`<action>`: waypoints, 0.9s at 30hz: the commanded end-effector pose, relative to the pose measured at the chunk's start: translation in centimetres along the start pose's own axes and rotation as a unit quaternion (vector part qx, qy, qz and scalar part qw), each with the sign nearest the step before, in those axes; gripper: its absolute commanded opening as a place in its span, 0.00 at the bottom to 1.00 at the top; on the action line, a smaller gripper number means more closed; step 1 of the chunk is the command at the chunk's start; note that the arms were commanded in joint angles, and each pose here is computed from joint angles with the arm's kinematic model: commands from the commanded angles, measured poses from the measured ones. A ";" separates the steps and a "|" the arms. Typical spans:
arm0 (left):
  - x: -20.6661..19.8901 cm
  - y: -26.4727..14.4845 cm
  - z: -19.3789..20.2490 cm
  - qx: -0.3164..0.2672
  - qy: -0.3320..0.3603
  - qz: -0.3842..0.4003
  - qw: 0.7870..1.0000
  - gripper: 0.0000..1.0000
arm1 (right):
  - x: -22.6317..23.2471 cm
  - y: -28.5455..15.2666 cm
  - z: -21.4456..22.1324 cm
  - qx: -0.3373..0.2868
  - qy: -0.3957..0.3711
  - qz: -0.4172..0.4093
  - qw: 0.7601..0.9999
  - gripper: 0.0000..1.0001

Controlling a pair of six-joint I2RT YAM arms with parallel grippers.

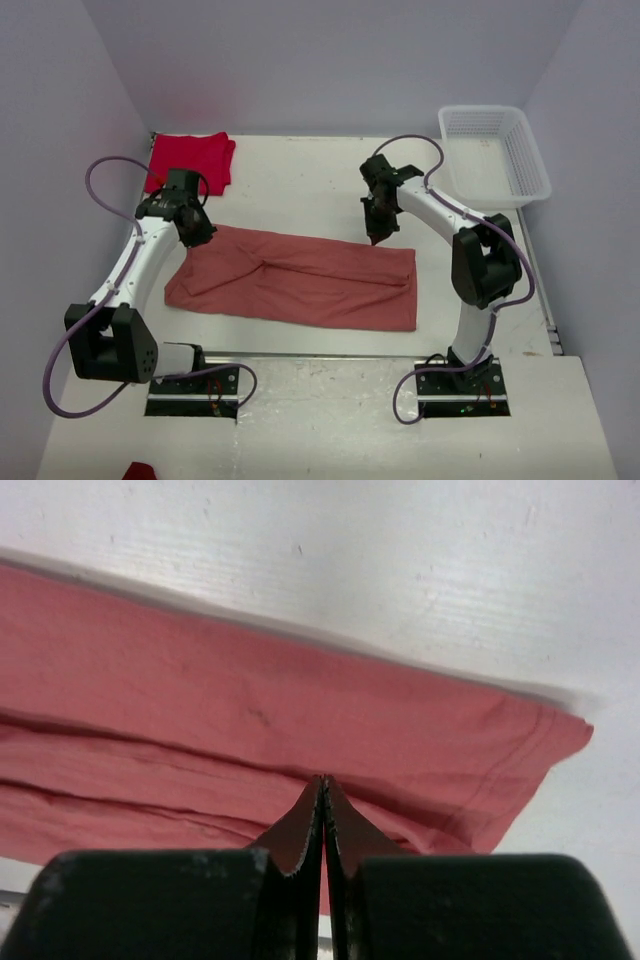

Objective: Fold and stack the t-shirts
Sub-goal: Fold the other side of the tshirt into a rectangle

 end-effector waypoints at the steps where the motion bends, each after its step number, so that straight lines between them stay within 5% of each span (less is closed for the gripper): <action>1: -0.7 1.1 -0.5 -0.007 0.021 0.012 1.000 0.00 | 0.5 0.0 -2.2 -0.017 -0.017 -0.017 1.000 0.00; 10: -0.7 5.2 1.0 0.048 0.034 -0.027 0.998 0.00 | 1.0 1.6 -1.8 0.002 -0.015 -0.042 0.999 0.00; 27: -1.4 6.8 2.1 0.058 0.060 -0.037 0.996 0.00 | -0.3 4.2 2.9 0.036 -0.007 -0.045 0.998 0.00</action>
Point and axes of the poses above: each gripper's point midway between its finger pads, its own y axis out along the fingers, its own x axis along the line the jaws close on, z = x × y, the point moved 8 cm from there along -y, back along the fingers, and after that the axes turned 1 degree about -y, right-handed, at the moved point
